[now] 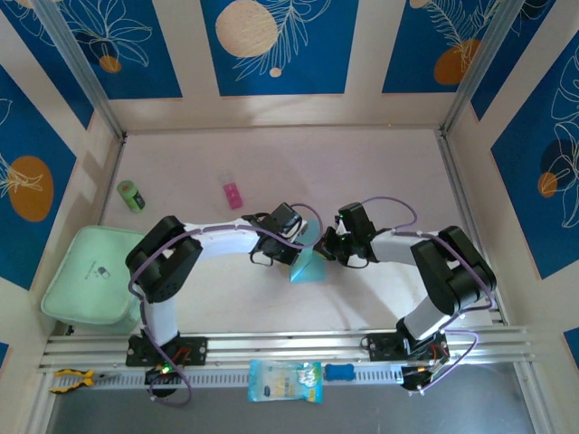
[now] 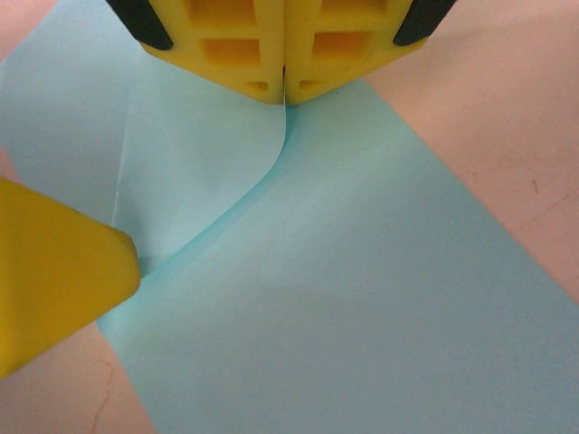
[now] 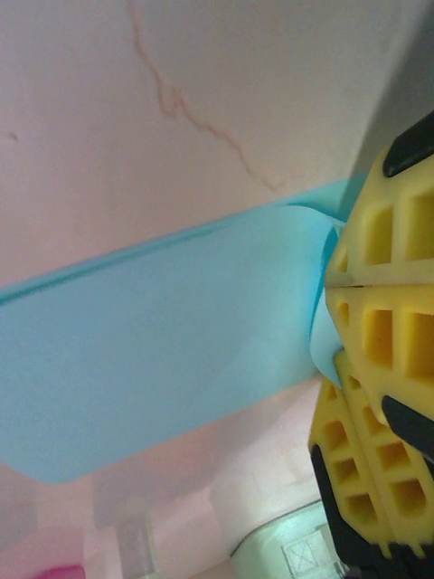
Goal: Fold a paper plane with a square sheet of paper (pick it up from the middle)
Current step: Fold the triangle a second time at the center of the table.
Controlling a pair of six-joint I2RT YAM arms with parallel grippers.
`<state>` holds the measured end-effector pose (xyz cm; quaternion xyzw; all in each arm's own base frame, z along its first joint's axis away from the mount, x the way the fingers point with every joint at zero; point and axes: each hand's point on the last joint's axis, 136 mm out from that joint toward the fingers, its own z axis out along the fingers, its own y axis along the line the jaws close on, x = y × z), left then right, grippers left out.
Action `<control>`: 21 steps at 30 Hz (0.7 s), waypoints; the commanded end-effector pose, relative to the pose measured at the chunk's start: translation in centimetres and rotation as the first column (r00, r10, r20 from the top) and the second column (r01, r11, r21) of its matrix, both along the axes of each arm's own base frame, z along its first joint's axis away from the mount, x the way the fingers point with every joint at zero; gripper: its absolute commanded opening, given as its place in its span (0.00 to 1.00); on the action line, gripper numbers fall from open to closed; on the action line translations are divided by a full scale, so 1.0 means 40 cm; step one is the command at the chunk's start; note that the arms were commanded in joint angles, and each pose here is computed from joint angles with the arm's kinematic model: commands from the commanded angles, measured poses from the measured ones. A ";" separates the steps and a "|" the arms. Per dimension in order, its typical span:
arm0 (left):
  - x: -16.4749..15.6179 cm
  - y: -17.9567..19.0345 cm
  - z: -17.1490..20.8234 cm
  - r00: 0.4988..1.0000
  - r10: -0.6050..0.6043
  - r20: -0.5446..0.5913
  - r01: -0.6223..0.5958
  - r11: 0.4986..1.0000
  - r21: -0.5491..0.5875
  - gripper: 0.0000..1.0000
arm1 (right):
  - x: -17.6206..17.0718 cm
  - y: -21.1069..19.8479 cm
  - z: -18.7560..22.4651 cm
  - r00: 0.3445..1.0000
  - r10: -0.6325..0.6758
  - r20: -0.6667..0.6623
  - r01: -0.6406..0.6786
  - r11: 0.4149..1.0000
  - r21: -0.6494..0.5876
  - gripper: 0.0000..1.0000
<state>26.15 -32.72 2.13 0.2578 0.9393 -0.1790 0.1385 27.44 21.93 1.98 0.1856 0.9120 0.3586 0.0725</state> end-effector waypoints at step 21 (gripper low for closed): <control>-0.007 0.042 -0.050 0.999 -0.003 -0.032 0.006 0.997 0.081 0.00 | 0.052 -0.118 -0.016 0.986 -0.169 0.006 0.169 0.984 -0.054 0.00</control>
